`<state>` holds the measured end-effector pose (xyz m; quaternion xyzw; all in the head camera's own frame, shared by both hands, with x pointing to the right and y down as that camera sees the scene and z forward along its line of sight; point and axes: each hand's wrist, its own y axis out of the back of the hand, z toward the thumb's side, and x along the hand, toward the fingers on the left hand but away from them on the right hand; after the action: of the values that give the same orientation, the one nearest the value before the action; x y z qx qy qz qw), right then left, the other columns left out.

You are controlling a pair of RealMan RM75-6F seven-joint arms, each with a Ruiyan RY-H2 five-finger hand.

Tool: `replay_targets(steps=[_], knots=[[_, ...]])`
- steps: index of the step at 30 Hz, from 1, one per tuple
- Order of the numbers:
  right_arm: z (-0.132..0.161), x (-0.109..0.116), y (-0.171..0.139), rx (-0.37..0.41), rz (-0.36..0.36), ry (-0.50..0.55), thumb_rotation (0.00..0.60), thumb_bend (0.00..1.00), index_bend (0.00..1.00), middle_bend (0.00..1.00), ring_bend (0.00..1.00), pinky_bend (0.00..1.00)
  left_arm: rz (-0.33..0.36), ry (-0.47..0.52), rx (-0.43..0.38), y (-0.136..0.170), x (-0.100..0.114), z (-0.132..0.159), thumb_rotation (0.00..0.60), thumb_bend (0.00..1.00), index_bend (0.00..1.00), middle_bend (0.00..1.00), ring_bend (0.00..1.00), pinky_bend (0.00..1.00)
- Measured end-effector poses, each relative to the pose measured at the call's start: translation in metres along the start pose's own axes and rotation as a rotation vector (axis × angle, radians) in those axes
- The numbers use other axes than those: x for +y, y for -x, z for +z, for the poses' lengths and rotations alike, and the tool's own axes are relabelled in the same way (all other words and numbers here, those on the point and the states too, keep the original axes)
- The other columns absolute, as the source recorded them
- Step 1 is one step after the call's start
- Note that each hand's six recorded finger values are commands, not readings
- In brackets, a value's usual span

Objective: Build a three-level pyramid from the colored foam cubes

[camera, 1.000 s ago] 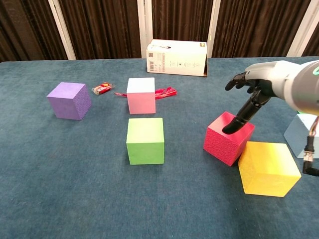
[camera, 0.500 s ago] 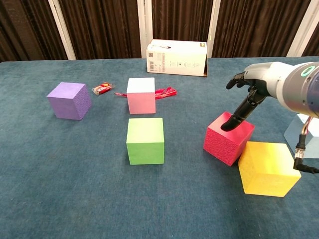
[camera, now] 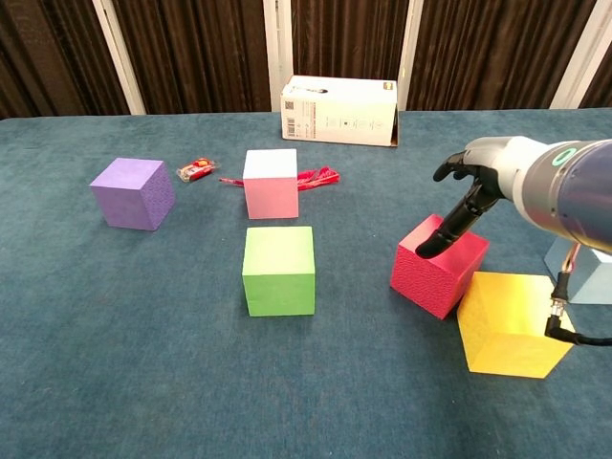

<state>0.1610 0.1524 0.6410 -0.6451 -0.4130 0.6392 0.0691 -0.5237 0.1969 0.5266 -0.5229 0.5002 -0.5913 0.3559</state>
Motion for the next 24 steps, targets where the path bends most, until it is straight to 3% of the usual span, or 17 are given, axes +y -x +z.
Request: replay_targets(steps=[24], knots=[[-0.012, -0.017, -0.001, -0.02, -0.02, -0.047, 0.6, 0.17, 0.2, 0.22, 0.02, 0.0, -0.011, 0.007, 0.011, 0.001, 0.0, 0.0, 0.6, 0.36, 0.14, 0.0, 0.0, 0.02]])
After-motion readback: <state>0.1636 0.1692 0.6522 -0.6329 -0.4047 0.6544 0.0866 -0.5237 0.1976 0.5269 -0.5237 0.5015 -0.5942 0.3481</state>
